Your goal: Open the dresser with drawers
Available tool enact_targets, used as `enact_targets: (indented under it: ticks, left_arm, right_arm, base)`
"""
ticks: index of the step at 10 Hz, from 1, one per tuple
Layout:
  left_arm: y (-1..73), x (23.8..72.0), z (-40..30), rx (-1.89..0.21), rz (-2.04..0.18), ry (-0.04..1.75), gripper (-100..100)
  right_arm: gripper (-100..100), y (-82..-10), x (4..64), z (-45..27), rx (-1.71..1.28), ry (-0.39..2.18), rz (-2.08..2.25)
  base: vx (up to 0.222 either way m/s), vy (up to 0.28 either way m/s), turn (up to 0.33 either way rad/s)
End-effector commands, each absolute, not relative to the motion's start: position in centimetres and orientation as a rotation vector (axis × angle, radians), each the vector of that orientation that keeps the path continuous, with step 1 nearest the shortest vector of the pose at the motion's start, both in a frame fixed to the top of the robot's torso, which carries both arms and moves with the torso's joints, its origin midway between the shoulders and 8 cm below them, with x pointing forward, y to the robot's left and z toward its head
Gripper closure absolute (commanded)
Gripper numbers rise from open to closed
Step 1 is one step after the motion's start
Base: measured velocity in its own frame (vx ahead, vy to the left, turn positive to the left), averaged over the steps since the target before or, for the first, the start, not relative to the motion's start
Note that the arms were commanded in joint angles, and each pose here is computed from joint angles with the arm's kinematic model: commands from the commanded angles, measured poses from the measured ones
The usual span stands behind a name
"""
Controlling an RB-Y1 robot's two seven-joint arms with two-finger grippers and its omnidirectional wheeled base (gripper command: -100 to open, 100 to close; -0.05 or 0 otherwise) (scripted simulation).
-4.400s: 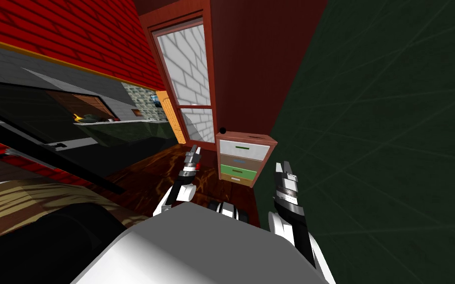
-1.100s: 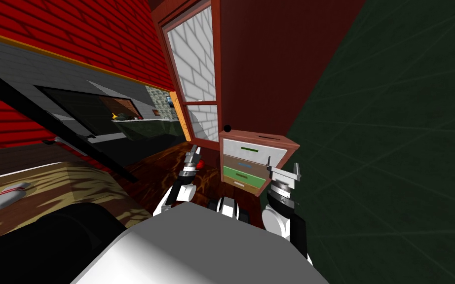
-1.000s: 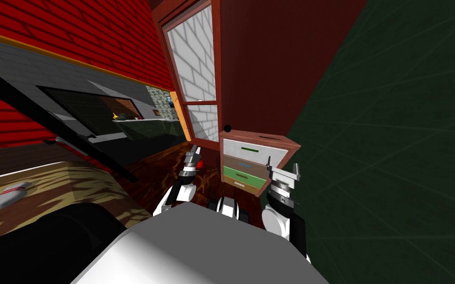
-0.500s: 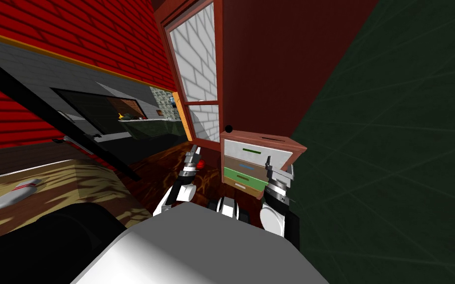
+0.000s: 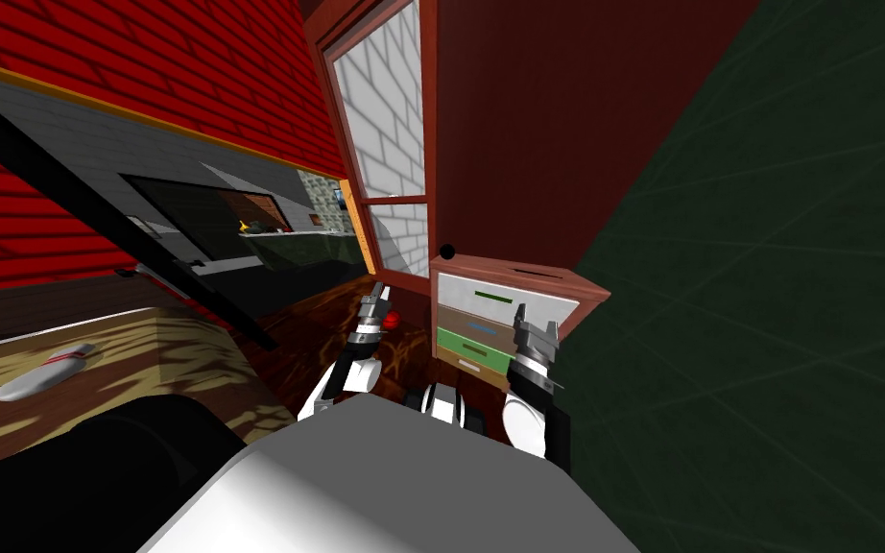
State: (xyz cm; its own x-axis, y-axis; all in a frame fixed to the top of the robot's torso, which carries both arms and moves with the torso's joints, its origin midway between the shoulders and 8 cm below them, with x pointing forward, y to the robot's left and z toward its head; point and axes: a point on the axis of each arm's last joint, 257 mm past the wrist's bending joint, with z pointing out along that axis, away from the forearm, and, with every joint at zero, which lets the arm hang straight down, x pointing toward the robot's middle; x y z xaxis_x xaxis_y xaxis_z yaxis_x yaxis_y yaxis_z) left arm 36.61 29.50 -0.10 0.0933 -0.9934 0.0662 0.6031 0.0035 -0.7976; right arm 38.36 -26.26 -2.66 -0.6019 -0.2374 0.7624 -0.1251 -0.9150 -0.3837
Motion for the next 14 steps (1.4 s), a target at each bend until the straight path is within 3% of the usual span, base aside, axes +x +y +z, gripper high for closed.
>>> enact_targets:
  ticks: [1, 14]
  left_arm:
    - [29.5, 36.6, -0.1, -0.795, -1.392, 0.633, 0]
    - [29.5, 36.6, -0.1, -0.795, -1.392, 0.633, 0]
  right_arm:
    - [-100, -25.9, 39.0, -3.7, -1.339, 0.725, -2.557]
    - [-100, -21.7, 41.9, -8.8, -1.168, 1.099, -1.931]
  base:
    - [0.036, 0.006, 0.032]
    - [0.036, 0.008, 0.038]
